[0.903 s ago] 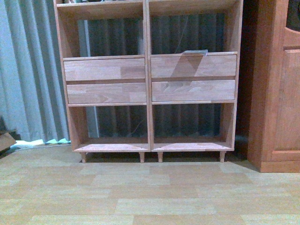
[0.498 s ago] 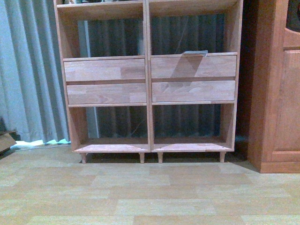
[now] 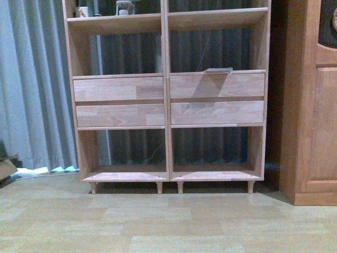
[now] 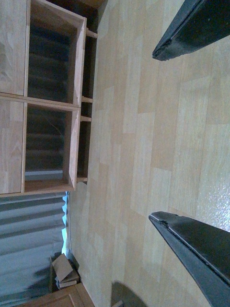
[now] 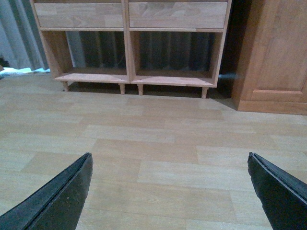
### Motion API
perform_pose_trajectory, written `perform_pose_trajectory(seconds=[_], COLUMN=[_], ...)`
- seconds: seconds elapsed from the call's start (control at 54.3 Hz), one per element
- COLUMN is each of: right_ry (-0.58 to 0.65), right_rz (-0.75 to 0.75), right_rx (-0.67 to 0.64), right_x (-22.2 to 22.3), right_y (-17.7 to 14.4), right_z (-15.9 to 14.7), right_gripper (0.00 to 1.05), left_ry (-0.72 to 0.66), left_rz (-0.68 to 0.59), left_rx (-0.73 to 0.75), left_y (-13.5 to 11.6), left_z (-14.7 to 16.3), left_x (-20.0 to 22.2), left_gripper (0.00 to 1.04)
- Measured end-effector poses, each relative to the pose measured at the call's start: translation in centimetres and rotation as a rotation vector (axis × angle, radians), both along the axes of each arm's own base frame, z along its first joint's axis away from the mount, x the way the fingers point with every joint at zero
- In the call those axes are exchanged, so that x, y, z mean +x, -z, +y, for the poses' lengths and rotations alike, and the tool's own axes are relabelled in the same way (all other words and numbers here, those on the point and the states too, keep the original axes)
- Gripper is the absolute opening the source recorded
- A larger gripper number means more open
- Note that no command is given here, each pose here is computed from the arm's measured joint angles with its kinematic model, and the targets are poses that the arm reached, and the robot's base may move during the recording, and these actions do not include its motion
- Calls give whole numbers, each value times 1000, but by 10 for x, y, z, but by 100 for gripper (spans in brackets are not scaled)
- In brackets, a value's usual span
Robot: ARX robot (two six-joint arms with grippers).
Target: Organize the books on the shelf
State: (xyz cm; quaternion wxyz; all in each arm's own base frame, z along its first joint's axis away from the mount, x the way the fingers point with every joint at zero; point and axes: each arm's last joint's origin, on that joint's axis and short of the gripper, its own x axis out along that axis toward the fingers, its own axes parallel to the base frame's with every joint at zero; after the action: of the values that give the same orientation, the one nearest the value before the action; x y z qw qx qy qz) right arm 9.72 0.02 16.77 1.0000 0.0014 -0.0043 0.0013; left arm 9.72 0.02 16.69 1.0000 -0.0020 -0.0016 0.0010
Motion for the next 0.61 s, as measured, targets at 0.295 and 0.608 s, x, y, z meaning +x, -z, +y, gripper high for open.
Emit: perform_pose_trajectory(seconds=[0.295, 0.608], right_ry=[0, 0], right_rz=[0, 0], right_rx=[0, 0], right_x=[0, 0], right_y=[0, 0], right_z=[0, 0], right_gripper=[98, 98], left_ry=[0, 0], left_rz=[0, 0], left_rx=[0, 0], left_y=[0, 0], left_z=[0, 0], left_x=[0, 0], left_gripper=[97, 97])
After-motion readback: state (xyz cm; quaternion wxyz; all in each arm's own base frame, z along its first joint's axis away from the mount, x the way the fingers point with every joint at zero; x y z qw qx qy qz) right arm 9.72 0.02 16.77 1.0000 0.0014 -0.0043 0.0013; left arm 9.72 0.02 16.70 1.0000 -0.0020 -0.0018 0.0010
